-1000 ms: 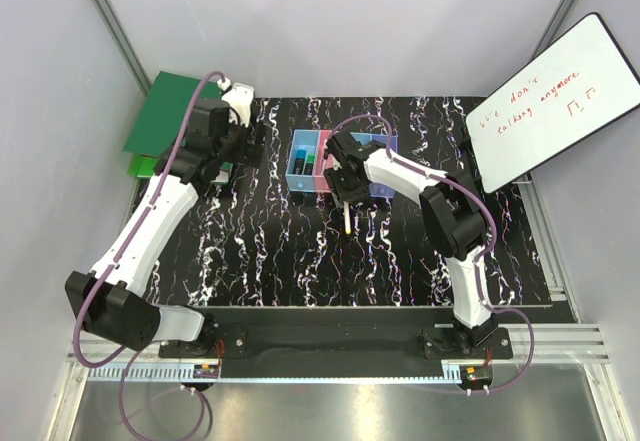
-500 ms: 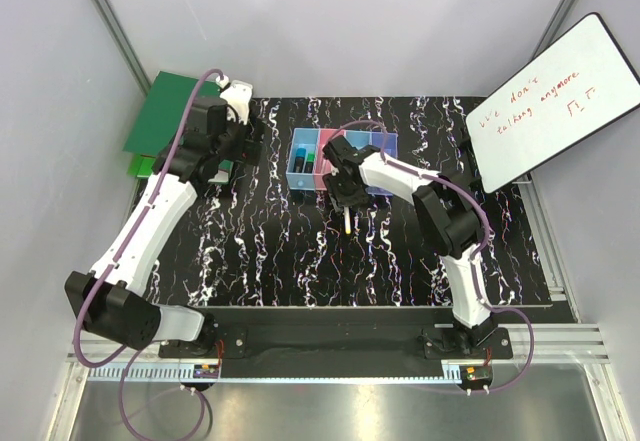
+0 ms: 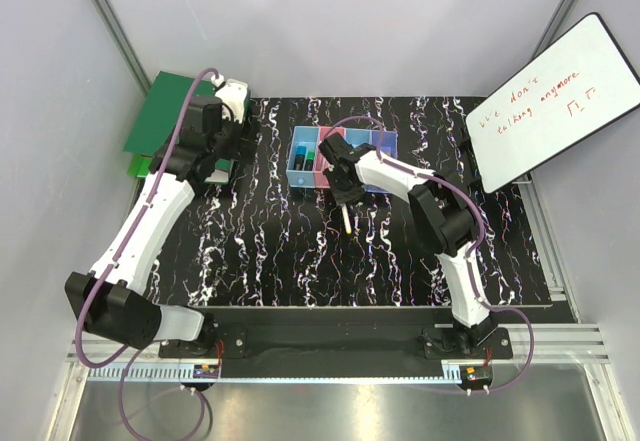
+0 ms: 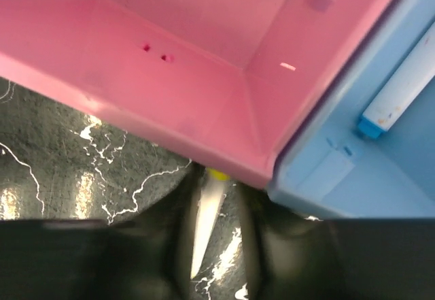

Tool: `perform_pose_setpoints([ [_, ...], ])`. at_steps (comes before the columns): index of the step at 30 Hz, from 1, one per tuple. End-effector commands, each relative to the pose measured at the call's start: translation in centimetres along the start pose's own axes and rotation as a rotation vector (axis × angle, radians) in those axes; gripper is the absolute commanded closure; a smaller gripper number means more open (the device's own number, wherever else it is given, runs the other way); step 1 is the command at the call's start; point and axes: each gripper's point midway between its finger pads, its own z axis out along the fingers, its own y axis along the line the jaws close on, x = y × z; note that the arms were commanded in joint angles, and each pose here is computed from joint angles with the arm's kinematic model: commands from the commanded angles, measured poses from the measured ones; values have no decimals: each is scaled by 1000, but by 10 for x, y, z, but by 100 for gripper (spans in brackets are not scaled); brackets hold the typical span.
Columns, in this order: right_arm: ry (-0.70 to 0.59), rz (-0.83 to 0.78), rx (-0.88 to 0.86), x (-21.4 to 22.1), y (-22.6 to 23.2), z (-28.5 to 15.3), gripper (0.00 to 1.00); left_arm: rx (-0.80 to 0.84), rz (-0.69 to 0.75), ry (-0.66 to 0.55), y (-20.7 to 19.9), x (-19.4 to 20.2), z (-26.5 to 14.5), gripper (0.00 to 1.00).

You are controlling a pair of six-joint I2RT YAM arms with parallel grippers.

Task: Sort the stationery into containers
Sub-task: Pick up the pen from the center of the board.

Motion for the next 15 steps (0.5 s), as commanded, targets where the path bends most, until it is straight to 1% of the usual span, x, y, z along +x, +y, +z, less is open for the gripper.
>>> perform_pose_setpoints([
  [1,-6,-9,48,-1,-8,21,77,-44,3,-101,14,-33,-4,1],
  [4,-3,-12,43,0,-5,20,90,-57,7,-107,19,-37,-4,1],
  [6,-5,-13,41,0,-5,19,94,-62,7,-112,22,-39,-5,1],
  [8,-6,-16,39,0,-5,17,100,-69,5,-122,26,-43,-6,1],
  [14,-56,-37,7,-10,6,-10,100,-67,-3,-126,29,-44,-8,1],
  [15,-88,-41,-3,-18,8,-24,100,-55,-4,-120,27,-41,-7,1],
])
